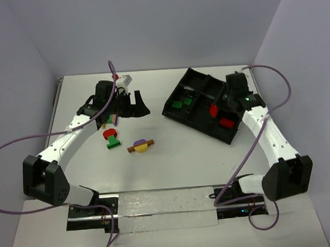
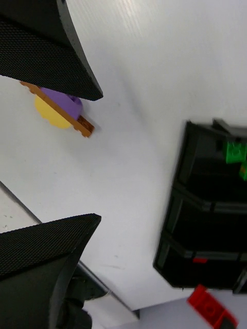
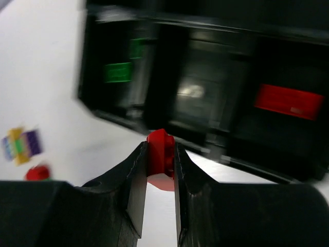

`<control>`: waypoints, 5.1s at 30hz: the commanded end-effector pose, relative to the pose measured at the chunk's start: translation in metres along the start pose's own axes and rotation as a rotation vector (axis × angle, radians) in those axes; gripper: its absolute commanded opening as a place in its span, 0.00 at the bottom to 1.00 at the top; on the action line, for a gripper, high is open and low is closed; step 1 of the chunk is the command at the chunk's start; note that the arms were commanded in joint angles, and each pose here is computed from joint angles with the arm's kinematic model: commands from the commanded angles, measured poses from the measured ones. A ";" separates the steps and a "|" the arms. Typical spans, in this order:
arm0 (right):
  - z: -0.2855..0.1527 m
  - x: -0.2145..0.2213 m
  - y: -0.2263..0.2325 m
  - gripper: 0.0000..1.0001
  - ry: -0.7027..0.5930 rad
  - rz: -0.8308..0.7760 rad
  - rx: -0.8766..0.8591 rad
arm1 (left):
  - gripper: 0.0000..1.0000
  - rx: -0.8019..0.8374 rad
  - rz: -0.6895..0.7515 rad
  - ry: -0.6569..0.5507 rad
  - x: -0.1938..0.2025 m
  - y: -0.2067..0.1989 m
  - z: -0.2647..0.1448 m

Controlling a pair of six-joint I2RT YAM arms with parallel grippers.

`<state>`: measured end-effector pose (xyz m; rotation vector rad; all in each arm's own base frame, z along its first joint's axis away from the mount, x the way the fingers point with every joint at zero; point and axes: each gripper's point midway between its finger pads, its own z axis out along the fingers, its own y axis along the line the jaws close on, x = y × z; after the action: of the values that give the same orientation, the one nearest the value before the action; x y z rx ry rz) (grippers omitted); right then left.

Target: Sort the legos into containers by color

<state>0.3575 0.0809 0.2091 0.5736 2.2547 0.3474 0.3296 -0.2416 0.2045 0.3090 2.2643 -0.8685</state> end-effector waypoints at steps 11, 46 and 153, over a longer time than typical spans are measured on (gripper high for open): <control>0.015 0.003 -0.104 0.00 -0.059 0.067 0.258 | 0.98 -0.354 -0.109 0.103 0.060 0.086 0.005; -0.019 -0.007 0.019 0.71 -0.093 -0.214 -0.094 | 0.99 -0.453 -0.053 0.257 0.104 0.089 0.004; 0.101 0.261 0.176 0.12 0.360 -0.097 -0.192 | 0.99 -0.458 -0.307 -0.034 0.055 0.094 -0.052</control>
<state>0.3129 0.3686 0.0369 0.2964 2.5914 0.6435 0.2918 -0.1377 0.1352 -0.2840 2.4724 -0.4754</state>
